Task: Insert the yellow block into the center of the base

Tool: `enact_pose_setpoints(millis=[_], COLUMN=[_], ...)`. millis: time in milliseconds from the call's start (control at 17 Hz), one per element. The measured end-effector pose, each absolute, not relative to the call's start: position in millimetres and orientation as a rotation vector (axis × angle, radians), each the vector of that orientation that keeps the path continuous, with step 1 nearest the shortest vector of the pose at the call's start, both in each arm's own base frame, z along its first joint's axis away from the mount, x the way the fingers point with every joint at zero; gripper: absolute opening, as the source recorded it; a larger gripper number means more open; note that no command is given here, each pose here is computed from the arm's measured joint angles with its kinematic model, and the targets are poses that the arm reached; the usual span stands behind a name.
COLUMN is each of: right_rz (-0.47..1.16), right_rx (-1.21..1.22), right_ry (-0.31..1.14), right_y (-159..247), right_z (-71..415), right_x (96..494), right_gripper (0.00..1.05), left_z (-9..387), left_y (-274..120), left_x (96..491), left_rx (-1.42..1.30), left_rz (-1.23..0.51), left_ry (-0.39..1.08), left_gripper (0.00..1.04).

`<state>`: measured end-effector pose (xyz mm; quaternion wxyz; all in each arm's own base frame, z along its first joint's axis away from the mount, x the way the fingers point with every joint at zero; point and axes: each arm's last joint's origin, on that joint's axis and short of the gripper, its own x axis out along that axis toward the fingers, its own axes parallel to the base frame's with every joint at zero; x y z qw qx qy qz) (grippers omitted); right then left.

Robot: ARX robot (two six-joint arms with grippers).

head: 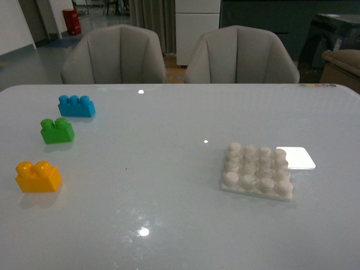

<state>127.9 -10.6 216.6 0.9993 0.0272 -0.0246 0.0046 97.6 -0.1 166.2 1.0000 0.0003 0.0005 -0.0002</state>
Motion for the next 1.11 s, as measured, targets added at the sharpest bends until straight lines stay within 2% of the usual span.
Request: enact_pose_setpoints(millis=[117,176,352,469,587,704,880,1115], right_rz=[0.005,0.017,0.05,0.042,0.014,-0.007,-0.013,0.025], right_rx=[0.071,0.094,0.152,0.149,0.145,0.145,0.148,0.17], right_ry=[-0.094,-0.056,0.186,0.363,0.529,0.681,0.857,0.904], right_y=[-14,-14,-5,3,4,3,7,24], right_z=[252,261,264,246,213,171,120,102], right_x=[167,189,271,330,370,389,393,403], right_gripper=[0.98,0.98,0.98,0.98,0.98,0.98,0.98,0.98], left_z=[166,166,166,166,166,166,166,166], left_y=[0,0,0,0,0,0,0,0], left_x=[98,98,98,98,98,98,98,98], left_rx=[0.001,0.001,0.001,0.001,0.001,0.001,0.001,0.001], left_rz=[0.0,0.0,0.0,0.0,0.0,0.0,0.0,0.0], left_ry=[0.001,0.001,0.002,0.001,0.001,0.001,0.001,0.001], left_gripper=[0.98,0.98,0.98,0.98,0.98,0.98,0.98,0.98])
